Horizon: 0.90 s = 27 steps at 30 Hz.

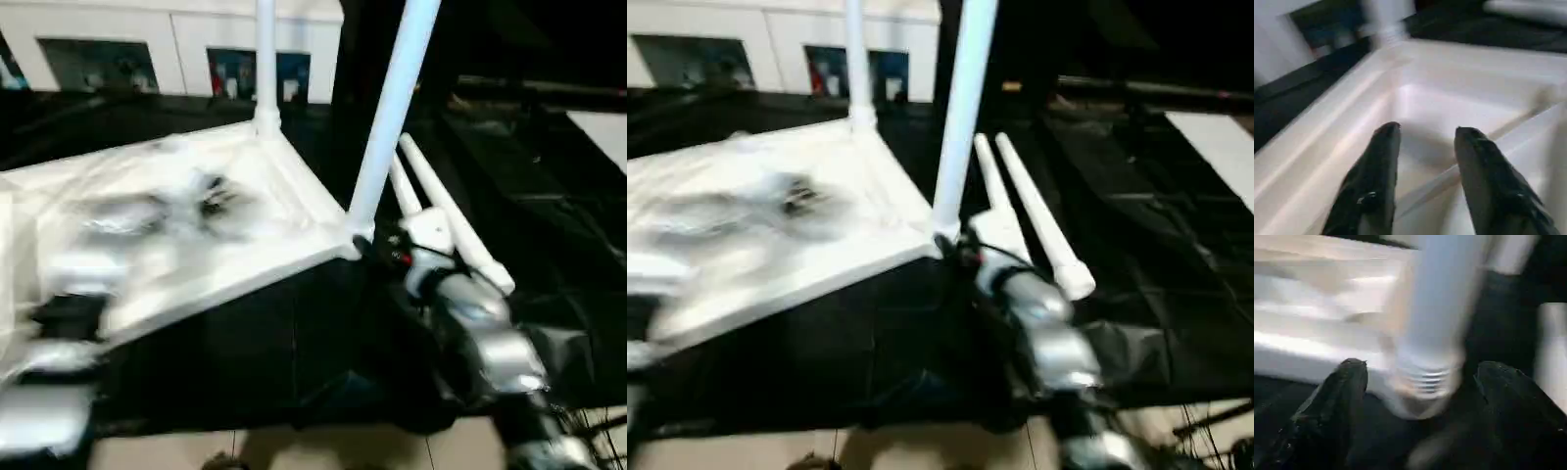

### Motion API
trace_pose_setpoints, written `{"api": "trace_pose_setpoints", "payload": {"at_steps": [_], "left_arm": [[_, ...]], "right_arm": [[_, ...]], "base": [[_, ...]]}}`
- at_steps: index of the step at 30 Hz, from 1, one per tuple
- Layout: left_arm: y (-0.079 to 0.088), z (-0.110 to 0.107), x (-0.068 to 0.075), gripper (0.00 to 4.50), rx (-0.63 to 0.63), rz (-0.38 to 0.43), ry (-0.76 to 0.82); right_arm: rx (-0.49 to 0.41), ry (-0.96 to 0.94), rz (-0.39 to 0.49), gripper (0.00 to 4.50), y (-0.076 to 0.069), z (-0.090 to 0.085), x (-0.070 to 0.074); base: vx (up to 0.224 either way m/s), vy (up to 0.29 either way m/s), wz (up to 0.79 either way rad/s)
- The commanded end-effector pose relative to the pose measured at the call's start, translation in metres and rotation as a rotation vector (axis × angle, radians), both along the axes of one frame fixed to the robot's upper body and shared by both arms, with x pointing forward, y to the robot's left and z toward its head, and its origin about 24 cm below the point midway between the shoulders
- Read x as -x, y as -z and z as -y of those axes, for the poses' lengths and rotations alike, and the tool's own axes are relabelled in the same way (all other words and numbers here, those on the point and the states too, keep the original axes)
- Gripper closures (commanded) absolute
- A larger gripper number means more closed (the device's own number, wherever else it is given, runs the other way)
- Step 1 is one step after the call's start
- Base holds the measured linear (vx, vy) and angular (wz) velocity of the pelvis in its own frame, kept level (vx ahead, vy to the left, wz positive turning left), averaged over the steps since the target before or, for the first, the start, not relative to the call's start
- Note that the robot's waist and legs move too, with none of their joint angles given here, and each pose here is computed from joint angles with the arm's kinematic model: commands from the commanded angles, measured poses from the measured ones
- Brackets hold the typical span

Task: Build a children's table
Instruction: Rotate leg to tighten

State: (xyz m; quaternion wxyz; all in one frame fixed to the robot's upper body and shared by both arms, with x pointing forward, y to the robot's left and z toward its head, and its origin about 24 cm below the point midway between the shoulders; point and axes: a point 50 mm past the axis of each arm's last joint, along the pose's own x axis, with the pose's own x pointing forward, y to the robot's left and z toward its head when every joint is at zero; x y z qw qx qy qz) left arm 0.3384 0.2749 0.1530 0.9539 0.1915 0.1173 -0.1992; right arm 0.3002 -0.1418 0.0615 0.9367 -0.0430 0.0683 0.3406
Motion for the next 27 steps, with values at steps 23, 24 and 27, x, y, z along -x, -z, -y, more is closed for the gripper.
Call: {"api": "trace_pose_setpoints", "payload": {"at_steps": [23,24,27], "left_arm": [[0.041,0.007,0.108,2.02,0.026,-0.489,0.439],[0.042,0.007,0.108,2.02,0.018,-0.487,0.429],[0.046,0.005,0.111,2.02,-0.012,-0.507,0.402]], "right_arm": [[-0.185,-0.275,-0.050,0.62,-0.028,-0.058,-0.042],[-0.184,-0.251,-0.045,0.62,-0.028,-0.058,-0.045],[-0.187,-0.159,-0.043,0.62,-0.027,-0.054,-0.054]], "base": [[0.000,0.000,0.00],[0.000,0.000,0.00],[0.000,0.000,0.00]]}}
